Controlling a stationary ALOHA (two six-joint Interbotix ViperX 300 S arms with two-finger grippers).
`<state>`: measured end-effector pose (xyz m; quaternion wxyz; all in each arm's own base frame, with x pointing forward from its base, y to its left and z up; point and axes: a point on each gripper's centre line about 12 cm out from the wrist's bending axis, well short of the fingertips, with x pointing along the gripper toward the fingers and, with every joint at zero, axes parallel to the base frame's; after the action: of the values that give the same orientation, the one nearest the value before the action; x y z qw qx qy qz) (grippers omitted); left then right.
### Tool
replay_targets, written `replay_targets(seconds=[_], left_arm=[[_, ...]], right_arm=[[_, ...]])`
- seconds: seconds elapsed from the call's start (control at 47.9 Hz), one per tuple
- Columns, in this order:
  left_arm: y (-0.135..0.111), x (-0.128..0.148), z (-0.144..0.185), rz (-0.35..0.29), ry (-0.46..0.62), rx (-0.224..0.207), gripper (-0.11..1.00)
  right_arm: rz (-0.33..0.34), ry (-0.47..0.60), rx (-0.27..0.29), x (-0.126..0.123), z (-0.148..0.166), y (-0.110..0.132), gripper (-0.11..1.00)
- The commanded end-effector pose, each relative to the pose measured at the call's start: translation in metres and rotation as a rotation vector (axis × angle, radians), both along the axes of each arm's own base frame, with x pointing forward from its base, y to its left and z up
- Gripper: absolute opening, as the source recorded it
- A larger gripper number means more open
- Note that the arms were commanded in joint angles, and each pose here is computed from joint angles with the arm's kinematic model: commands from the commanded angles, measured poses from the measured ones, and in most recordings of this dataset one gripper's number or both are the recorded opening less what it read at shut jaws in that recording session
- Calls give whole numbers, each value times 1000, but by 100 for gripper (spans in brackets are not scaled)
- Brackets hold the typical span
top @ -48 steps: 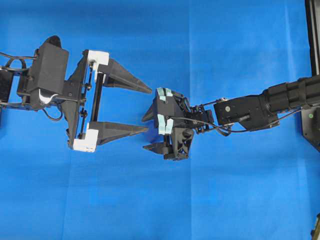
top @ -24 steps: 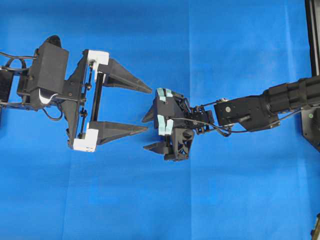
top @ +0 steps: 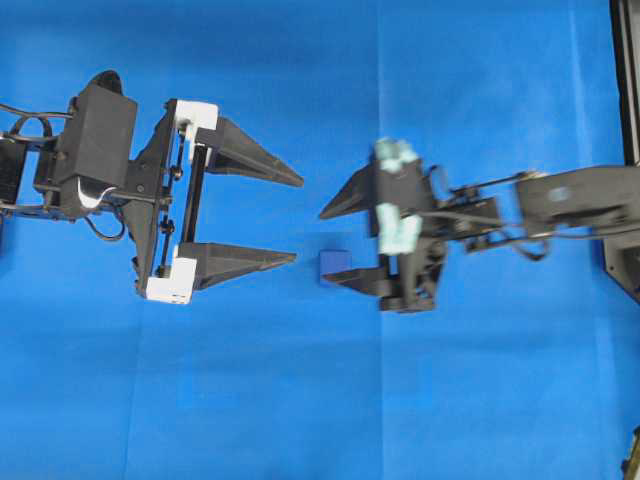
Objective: Handover the blue block to the right arm after grasping it with the left arm, then place it in the designated position.
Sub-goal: 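Open the right gripper to release the cube and raise it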
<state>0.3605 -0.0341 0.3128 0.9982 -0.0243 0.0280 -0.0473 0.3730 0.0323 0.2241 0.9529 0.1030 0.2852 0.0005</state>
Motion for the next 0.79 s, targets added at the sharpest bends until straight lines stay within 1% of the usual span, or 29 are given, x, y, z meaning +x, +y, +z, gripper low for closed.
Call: replay_targets(seconds=[0.0, 0.146, 0.355, 0.584, 0.772], left_arm=[[1, 0, 17, 2, -47, -6, 93], [0, 0, 18, 0, -49, -6, 93], [0, 0, 18, 0, -49, -6, 93], [0, 0, 18, 0, -50, -6, 93], [0, 0, 19, 0, -52, -6, 93]], right_arm=[[-3, -65, 2, -12, 32, -1, 80], [-14, -118, 2, -35, 63, -4, 80], [-30, -154, 0, -62, 90, -9, 79], [-44, -168, -1, -82, 104, -12, 79], [-44, -164, -3, -82, 102, -12, 79]])
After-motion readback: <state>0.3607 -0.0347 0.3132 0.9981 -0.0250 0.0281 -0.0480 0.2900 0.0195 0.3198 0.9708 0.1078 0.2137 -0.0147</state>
